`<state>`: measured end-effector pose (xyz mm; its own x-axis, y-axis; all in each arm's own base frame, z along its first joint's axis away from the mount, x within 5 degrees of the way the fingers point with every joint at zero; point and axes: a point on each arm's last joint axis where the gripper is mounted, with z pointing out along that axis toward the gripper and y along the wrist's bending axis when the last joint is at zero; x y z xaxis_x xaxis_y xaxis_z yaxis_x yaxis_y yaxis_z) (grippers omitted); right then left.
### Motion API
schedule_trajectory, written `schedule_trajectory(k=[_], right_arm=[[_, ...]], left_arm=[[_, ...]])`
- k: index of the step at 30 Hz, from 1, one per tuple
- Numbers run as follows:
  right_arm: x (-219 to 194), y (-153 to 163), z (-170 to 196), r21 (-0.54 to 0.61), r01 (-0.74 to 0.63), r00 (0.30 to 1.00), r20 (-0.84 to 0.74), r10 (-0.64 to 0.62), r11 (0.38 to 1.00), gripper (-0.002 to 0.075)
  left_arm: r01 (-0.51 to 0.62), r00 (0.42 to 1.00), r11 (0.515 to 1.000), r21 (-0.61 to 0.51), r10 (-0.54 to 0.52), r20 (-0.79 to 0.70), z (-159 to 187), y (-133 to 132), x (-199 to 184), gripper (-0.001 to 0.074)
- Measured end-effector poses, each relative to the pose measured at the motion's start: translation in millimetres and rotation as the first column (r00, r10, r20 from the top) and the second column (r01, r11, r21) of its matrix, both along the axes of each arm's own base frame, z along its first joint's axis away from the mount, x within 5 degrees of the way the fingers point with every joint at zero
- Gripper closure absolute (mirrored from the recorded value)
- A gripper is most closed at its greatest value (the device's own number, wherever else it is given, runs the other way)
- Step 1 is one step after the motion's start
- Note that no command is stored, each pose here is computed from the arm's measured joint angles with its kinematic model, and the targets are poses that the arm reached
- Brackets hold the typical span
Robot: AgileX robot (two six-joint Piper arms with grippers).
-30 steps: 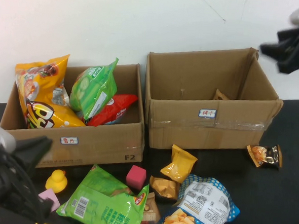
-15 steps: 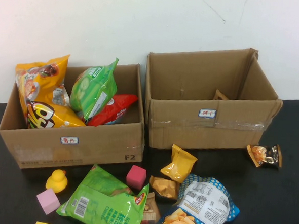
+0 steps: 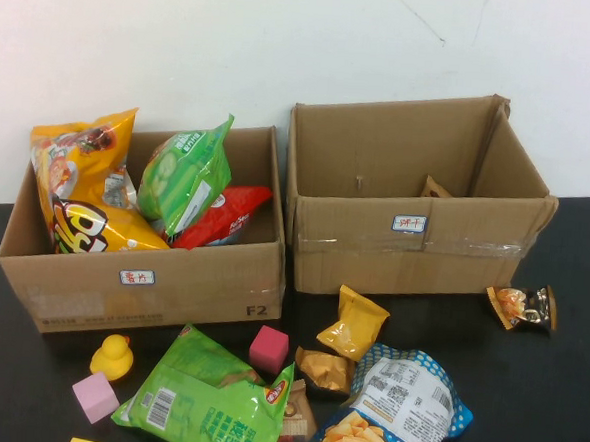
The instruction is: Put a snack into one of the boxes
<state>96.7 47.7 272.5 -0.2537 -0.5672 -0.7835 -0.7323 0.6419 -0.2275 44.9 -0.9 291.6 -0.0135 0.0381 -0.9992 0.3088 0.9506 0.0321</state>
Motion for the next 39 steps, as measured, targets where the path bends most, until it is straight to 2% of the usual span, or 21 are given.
schedule_trajectory(k=[7,13,16,39], right_arm=[[-4,3,-7,0.102,0.039,0.999,0.01,-0.04,0.994,0.0723],[-1,8,5,0.304,0.084,0.995,0.019,-0.094,0.949,0.0724],[0,10,8,0.364,0.088,0.995,0.011,-0.099,0.927,0.0724],[-4,15,12,0.432,0.047,0.999,-0.016,-0.045,0.9,0.0727]], left_arm=[[-0.006,1.0,1.0,-0.005,0.006,-0.008,-1,1,-1,0.0736],[-0.007,1.0,1.0,-0.006,0.007,-0.012,-2,1,-1,0.0736],[-0.008,1.0,1.0,-0.006,0.007,-0.013,-2,1,-1,0.0736],[-0.001,0.999,0.999,-0.041,0.0,-0.033,-2,1,-1,0.0736]])
